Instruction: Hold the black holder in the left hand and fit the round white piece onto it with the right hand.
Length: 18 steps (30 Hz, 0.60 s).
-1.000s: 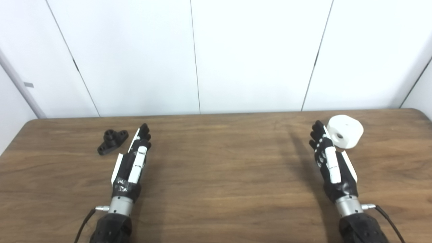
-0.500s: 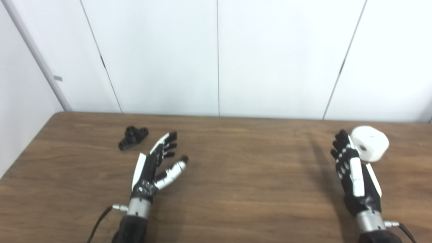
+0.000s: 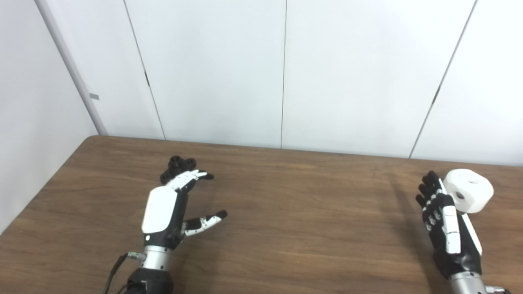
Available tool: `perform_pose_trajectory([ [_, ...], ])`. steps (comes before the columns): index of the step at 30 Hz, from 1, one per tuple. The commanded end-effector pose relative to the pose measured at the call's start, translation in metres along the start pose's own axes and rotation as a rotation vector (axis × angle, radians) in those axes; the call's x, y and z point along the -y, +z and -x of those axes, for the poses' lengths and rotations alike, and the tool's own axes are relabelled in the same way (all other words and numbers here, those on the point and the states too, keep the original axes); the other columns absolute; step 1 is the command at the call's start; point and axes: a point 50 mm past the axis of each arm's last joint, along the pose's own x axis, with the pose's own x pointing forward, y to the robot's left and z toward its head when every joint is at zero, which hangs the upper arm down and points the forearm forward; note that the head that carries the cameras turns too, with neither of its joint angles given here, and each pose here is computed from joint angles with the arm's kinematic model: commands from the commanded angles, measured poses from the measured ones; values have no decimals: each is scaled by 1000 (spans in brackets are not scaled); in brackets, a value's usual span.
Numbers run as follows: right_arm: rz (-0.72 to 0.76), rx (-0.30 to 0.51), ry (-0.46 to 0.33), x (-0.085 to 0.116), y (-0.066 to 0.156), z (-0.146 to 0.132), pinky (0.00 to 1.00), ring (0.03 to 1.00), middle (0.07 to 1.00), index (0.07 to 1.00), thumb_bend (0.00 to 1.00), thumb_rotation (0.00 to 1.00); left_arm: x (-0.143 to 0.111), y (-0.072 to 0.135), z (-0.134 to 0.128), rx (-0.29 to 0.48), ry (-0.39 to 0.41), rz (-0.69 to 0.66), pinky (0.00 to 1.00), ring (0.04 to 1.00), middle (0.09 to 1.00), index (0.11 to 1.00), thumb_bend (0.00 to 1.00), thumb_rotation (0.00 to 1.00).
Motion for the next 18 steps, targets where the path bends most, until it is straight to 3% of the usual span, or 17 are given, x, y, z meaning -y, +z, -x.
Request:
perform_pose_trajectory([
  [1, -27, -92, -26, 6, -30, 25, 1000, 1000, 1000, 1000, 308, 1000, -10, 0, -11, 70, 75, -65, 811, 805, 779, 718, 863, 261],
  [6, -19, -94, -22, 9, -30, 25, 1000, 1000, 1000, 1000, 318, 1000, -15, -9, -13, 86, 132, -148, 821, 823, 797, 738, 904, 246],
  [11, -35, -97, -27, 9, -29, 24, 1000, 1000, 1000, 1000, 299, 1000, -22, -14, -13, 38, 143, -179, 854, 857, 830, 771, 910, 272],
  [18, -32, -90, -31, 8, -27, 25, 1000, 1000, 1000, 1000, 282, 1000, -52, -37, -19, -171, 99, -103, 931, 944, 935, 919, 911, 401],
])
